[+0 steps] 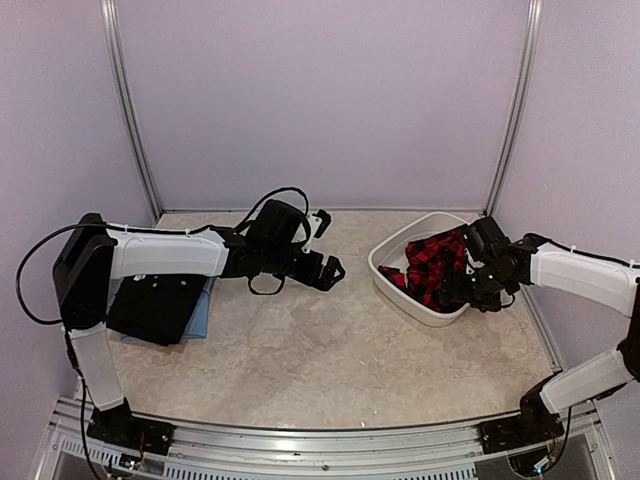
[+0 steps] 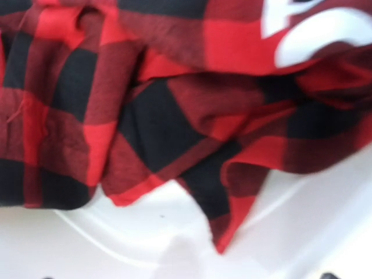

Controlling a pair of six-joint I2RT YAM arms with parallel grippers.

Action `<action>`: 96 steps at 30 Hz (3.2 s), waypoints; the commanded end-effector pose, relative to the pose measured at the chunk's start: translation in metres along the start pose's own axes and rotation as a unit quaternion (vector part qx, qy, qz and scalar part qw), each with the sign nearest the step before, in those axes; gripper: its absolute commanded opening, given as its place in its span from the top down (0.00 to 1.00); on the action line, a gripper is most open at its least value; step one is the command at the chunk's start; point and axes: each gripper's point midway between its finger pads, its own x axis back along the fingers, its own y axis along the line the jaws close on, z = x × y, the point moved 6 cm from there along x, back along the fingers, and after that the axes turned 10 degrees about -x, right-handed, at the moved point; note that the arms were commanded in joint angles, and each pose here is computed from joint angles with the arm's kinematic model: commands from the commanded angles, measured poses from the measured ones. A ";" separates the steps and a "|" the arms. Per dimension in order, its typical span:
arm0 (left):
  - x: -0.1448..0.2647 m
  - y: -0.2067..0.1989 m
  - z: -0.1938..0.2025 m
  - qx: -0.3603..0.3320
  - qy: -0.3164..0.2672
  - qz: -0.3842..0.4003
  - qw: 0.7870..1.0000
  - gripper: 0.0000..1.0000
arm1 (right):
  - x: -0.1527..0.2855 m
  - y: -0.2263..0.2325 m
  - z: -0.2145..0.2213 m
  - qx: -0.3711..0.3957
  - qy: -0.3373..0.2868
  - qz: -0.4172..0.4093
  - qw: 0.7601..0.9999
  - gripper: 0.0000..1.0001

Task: Fold and stack the long sleeve shirts
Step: Move the bin to the corner of the board, then pick up the crumpled shirt from the bin.

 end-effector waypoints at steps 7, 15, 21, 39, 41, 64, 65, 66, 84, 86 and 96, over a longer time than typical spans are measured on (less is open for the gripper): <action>0.010 -0.002 -0.010 0.001 -0.016 -0.010 1.000 0.01 | -0.023 0.029 -0.005 -0.005 0.001 -0.091 0.996 0.04; 0.018 0.006 -0.004 0.008 -0.007 -0.048 0.999 0.01 | -0.040 0.070 -0.052 -0.028 -0.050 -0.200 0.978 0.04; 0.032 0.011 -0.002 0.013 -0.010 -0.070 0.997 0.01 | -0.063 0.095 -0.092 -0.029 -0.065 -0.261 0.963 0.04; 0.038 0.024 0.008 0.020 0.001 -0.102 0.995 0.01 | -0.075 0.113 -0.130 0.071 -0.056 -0.292 0.952 0.02; 0.038 0.025 0.007 0.019 0.001 -0.103 0.995 0.01 | -0.070 0.102 -0.125 0.076 -0.044 -0.253 0.964 0.02; 0.046 0.028 0.000 0.015 -0.002 -0.105 0.994 0.01 | -0.048 0.049 -0.206 0.160 -0.128 0.095 0.974 0.09; 0.046 0.028 0.000 0.015 -0.002 -0.104 0.994 0.01 | -0.054 0.048 -0.207 0.164 -0.120 0.102 0.974 0.10; 0.046 0.028 0.000 0.015 -0.001 -0.103 0.995 0.01 | -0.060 0.047 -0.209 0.166 -0.113 0.105 0.974 0.11; 0.053 0.031 0.004 0.016 -0.001 -0.122 0.992 0.01 | -0.029 0.057 -0.241 0.169 -0.153 0.065 0.971 1.00; 0.059 0.033 0.000 0.016 -0.009 -0.133 0.991 0.01 | 0.020 0.070 -0.247 0.171 -0.201 0.033 0.964 1.00; 0.110 0.045 -0.037 0.033 -0.081 -0.198 0.976 0.01 | 0.258 0.151 -0.193 0.255 -0.347 -0.219 0.875 1.00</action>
